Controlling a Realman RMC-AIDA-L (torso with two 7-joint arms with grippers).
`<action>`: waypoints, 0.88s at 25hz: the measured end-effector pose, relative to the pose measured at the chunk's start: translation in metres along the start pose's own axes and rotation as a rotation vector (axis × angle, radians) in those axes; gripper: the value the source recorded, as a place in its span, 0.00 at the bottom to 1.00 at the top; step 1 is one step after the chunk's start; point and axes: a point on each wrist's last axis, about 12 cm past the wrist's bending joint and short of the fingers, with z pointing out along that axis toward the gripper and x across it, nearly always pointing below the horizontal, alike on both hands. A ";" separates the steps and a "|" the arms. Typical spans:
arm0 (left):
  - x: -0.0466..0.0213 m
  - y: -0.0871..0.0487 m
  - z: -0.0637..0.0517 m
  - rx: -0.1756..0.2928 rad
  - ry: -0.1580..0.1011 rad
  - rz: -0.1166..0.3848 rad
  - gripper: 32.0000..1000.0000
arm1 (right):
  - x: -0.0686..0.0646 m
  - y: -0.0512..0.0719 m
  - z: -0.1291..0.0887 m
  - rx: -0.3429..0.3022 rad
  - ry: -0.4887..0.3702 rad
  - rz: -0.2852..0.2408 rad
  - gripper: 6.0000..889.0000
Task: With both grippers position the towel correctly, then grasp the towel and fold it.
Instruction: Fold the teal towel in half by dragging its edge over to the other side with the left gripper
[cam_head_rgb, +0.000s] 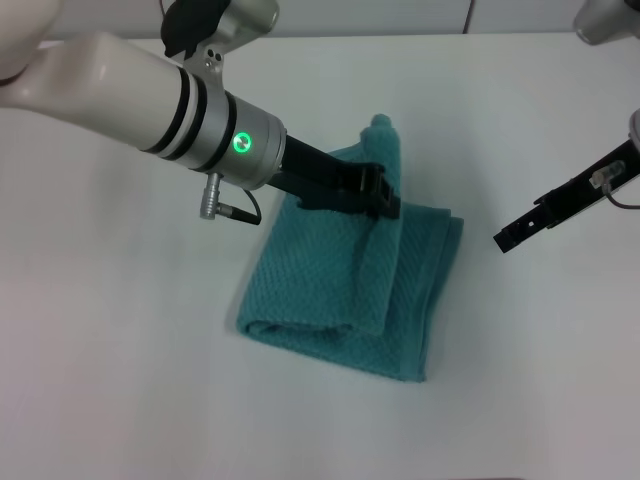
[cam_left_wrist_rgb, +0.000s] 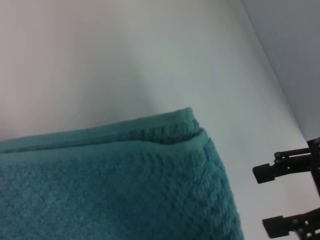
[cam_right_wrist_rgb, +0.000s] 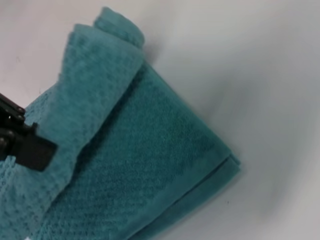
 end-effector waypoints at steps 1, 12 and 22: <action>-0.0003 -0.001 0.000 0.006 0.001 0.003 0.04 | 0.000 0.000 0.000 0.000 0.000 0.000 0.96; -0.0010 -0.004 -0.002 0.064 -0.017 0.001 0.35 | 0.000 -0.001 -0.001 0.003 -0.001 0.001 0.96; -0.0056 0.000 -0.014 0.063 -0.018 -0.009 0.78 | 0.004 -0.004 -0.002 0.006 0.001 0.010 0.96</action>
